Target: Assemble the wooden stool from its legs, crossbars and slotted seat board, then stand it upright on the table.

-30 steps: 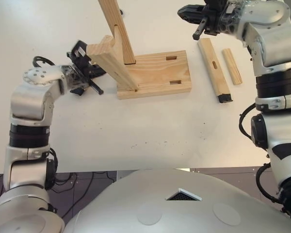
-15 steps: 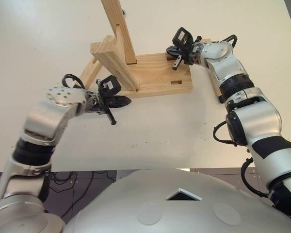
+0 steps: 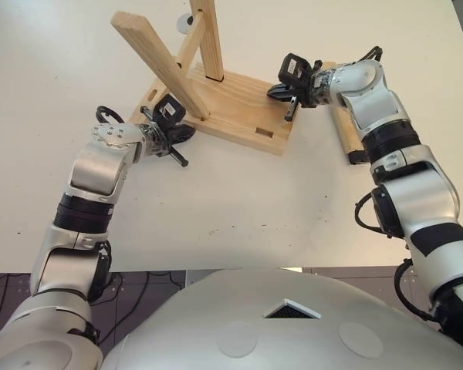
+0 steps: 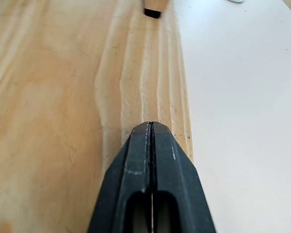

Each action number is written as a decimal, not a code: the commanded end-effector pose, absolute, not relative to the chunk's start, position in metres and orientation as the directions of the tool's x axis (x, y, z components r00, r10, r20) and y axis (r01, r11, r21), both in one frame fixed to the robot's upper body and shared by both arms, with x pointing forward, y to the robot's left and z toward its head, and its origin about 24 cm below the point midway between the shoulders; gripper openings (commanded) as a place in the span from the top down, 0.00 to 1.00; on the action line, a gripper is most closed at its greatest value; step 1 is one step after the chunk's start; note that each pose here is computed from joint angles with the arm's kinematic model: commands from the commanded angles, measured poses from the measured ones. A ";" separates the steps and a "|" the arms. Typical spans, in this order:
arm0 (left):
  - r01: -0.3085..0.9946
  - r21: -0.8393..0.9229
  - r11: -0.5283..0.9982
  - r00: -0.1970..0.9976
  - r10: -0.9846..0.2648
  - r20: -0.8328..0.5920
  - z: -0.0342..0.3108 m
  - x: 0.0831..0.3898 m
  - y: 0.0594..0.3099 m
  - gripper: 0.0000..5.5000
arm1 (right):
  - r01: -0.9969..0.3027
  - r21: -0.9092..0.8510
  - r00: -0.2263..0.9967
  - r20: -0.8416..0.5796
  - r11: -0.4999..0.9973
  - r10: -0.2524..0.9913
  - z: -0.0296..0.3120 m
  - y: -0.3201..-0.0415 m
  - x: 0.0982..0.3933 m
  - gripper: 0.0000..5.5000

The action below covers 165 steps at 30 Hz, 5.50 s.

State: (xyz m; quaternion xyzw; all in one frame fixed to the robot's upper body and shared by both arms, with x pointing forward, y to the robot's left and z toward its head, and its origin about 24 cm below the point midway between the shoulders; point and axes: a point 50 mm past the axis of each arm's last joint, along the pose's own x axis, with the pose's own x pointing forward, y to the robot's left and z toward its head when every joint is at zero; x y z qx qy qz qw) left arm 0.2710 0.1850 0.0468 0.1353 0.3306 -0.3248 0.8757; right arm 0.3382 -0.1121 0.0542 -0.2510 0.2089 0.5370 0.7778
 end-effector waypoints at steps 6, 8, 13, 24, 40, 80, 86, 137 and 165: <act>0.657 0.012 0.754 0.596 -0.509 -0.620 0.054 0.272 0.180 0.99 | -0.794 -0.241 0.608 -0.335 0.558 0.720 0.120 -0.102 0.368 1.00; 0.654 0.012 0.757 0.597 -0.506 -0.622 0.054 0.271 0.181 0.99 | -0.729 -0.260 0.685 -0.272 0.633 0.676 0.138 -0.106 0.380 1.00; 0.650 0.005 0.760 0.599 -0.507 -0.619 0.054 0.271 0.178 0.99 | -0.732 -0.384 0.679 -0.489 0.563 0.548 0.083 -0.118 0.378 1.00; 0.605 -0.038 0.795 0.606 -0.492 -0.625 0.039 0.266 0.171 0.99 | -0.972 -0.196 0.230 -0.700 0.128 0.676 0.039 -0.109 0.313 1.00; 0.642 -0.092 0.761 0.594 -0.570 -0.568 0.040 0.279 0.135 0.99 | -0.948 -0.159 0.311 -0.649 0.276 0.694 0.054 -0.101 0.307 1.00; 0.232 0.037 0.972 0.964 -0.225 -0.139 0.108 0.301 0.209 1.00 | -0.354 -0.144 0.754 -0.628 0.924 0.191 0.076 -0.278 0.291 0.55; 0.256 0.058 0.965 0.959 -0.247 -0.139 0.111 0.304 0.205 1.00 | -0.332 -0.089 0.697 -0.694 0.939 0.181 0.050 -0.287 0.274 0.55; 0.748 -0.517 0.416 0.653 -0.599 0.464 0.227 0.282 0.143 0.62 | -0.462 -0.593 0.556 0.387 0.660 0.736 0.207 -0.080 0.295 0.77; 0.745 -0.524 0.414 0.665 -0.533 0.524 0.238 0.284 0.161 0.92 | -0.637 -0.515 0.511 0.274 0.573 0.815 0.187 -0.071 0.287 0.77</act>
